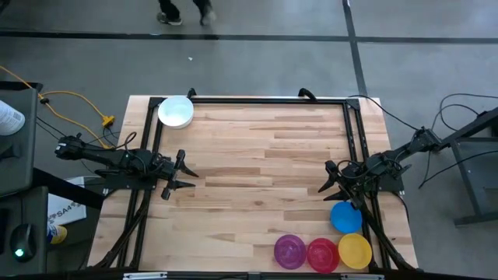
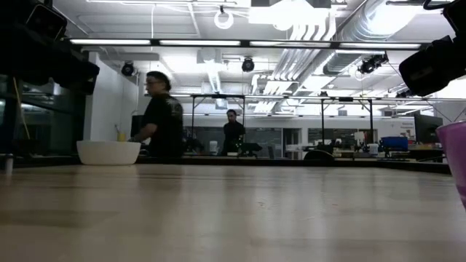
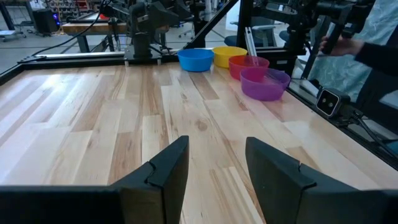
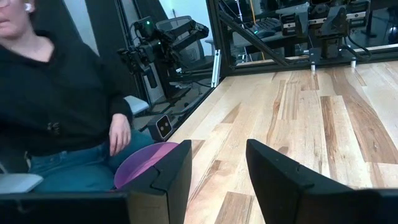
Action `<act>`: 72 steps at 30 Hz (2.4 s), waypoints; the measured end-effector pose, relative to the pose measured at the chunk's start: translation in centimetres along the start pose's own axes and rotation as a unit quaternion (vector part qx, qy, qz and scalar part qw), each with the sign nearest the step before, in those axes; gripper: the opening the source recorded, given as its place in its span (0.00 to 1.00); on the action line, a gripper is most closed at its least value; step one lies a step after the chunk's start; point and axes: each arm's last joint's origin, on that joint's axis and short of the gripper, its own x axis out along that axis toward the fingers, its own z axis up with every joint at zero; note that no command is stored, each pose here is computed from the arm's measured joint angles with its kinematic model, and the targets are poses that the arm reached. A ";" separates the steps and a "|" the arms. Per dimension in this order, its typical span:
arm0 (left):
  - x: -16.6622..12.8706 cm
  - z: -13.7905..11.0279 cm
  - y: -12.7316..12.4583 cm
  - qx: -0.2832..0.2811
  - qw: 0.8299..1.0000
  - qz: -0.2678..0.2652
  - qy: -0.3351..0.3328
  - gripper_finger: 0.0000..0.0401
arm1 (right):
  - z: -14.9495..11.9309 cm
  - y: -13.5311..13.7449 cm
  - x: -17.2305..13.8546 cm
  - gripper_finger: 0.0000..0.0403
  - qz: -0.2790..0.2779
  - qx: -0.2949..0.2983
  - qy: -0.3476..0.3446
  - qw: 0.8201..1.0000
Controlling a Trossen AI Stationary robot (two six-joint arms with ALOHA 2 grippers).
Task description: Nest bowls inside each other
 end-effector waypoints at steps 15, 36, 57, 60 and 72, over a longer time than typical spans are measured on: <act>0.0 0.0 0.0 0.000 1.000 0.000 0.000 0.40 | 0.8 0.1 0.0 0.36 -0.002 0.038 -0.046 0.998; 0.0 0.0 0.0 0.000 1.000 0.000 0.000 0.40 | 3.4 0.0 -0.7 0.36 -0.117 -0.012 -0.121 0.986; 0.0 0.0 0.0 0.000 1.000 0.000 0.000 0.40 | 8.8 1.0 -0.9 0.36 -0.196 -0.041 -0.008 0.980; 0.0 0.0 0.0 0.000 1.000 0.000 0.000 0.40 | 9.7 1.3 0.0 0.36 -0.182 -0.028 0.025 0.983; 0.0 0.0 0.0 0.000 1.000 0.000 0.000 0.40 | 12.6 2.1 3.0 0.36 -0.235 0.015 0.229 0.945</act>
